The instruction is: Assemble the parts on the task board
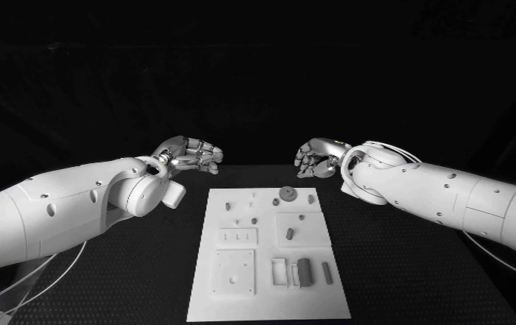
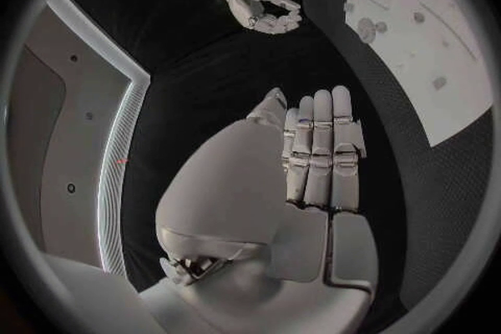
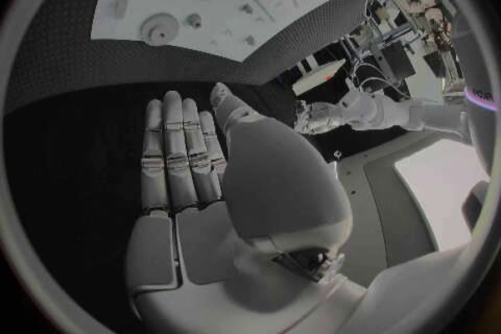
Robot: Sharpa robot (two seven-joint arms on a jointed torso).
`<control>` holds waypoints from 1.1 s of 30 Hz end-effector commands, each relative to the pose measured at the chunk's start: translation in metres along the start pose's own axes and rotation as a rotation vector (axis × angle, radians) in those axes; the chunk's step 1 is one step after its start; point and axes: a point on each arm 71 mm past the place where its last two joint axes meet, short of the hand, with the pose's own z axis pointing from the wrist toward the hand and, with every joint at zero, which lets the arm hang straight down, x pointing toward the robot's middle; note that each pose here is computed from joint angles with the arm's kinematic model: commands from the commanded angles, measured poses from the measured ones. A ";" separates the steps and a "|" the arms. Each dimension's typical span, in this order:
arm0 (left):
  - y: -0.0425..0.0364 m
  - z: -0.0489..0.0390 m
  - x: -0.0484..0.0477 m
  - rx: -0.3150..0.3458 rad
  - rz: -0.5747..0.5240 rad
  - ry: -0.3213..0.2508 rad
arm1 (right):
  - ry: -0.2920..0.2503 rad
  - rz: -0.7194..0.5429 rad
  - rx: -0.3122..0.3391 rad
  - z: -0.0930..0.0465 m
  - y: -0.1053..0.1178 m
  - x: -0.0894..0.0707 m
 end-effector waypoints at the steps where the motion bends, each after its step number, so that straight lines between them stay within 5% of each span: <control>1: -0.0056 -0.0035 0.0048 0.020 0.012 0.028 | -0.009 -0.131 -0.013 0.003 0.009 0.002; 13: -0.0210 -0.0137 0.0062 0.046 0.018 0.037 | 0.038 -0.288 -0.012 0.013 0.027 0.016; 33: -0.0218 -0.0225 -0.0007 0.062 0.020 0.014 | 0.075 -0.429 -0.043 0.016 0.034 0.044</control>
